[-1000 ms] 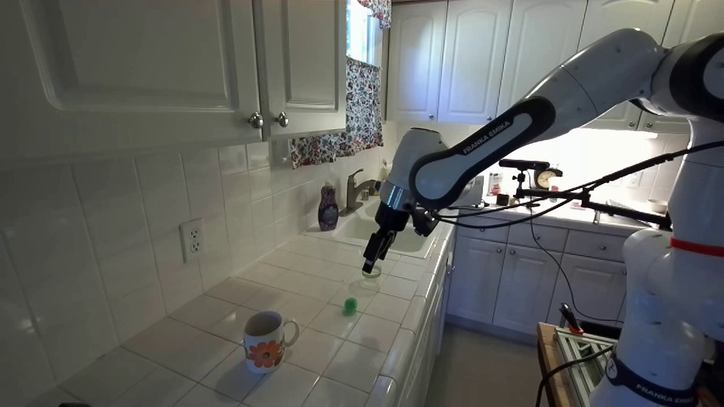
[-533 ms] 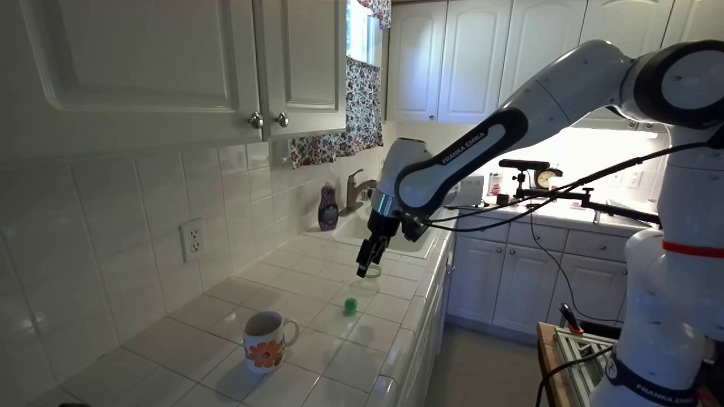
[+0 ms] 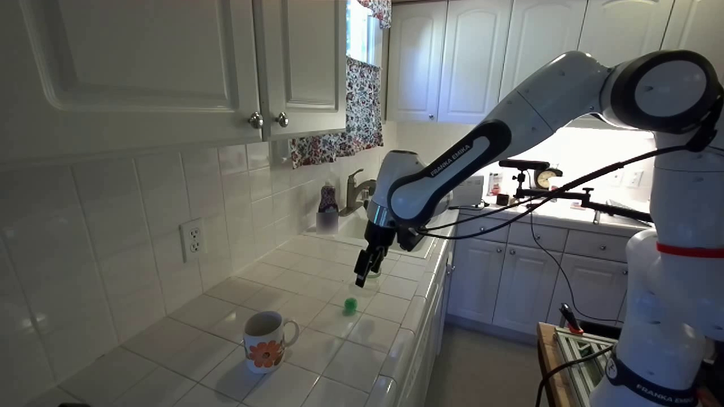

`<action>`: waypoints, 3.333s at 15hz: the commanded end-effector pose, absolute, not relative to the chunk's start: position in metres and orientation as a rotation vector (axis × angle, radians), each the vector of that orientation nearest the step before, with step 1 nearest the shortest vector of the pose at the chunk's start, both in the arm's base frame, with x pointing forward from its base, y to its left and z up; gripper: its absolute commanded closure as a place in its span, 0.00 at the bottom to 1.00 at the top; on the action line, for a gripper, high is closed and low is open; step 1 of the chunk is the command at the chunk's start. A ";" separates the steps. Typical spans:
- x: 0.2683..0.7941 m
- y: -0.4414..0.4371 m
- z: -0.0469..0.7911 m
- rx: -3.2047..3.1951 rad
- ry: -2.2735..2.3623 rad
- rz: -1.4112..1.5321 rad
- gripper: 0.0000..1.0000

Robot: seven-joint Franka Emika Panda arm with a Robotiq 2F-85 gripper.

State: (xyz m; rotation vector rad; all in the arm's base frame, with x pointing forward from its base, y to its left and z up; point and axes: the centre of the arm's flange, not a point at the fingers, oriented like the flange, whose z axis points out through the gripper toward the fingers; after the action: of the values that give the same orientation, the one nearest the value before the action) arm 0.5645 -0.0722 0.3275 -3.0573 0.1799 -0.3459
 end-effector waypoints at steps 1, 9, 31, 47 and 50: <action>0.581 -0.074 0.318 -3.042 0.192 -0.380 0.00; 0.580 -0.073 0.312 -3.074 0.175 -0.317 0.00; 0.643 -0.064 0.243 -3.156 -0.011 -0.336 0.34; 0.615 -0.087 0.274 -3.237 0.133 -0.163 1.00; 0.614 -0.091 0.288 -3.212 0.176 -0.193 0.73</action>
State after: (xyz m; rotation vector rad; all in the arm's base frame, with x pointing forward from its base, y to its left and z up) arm 0.6248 -0.0904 0.2719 -3.2210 0.1250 -0.1837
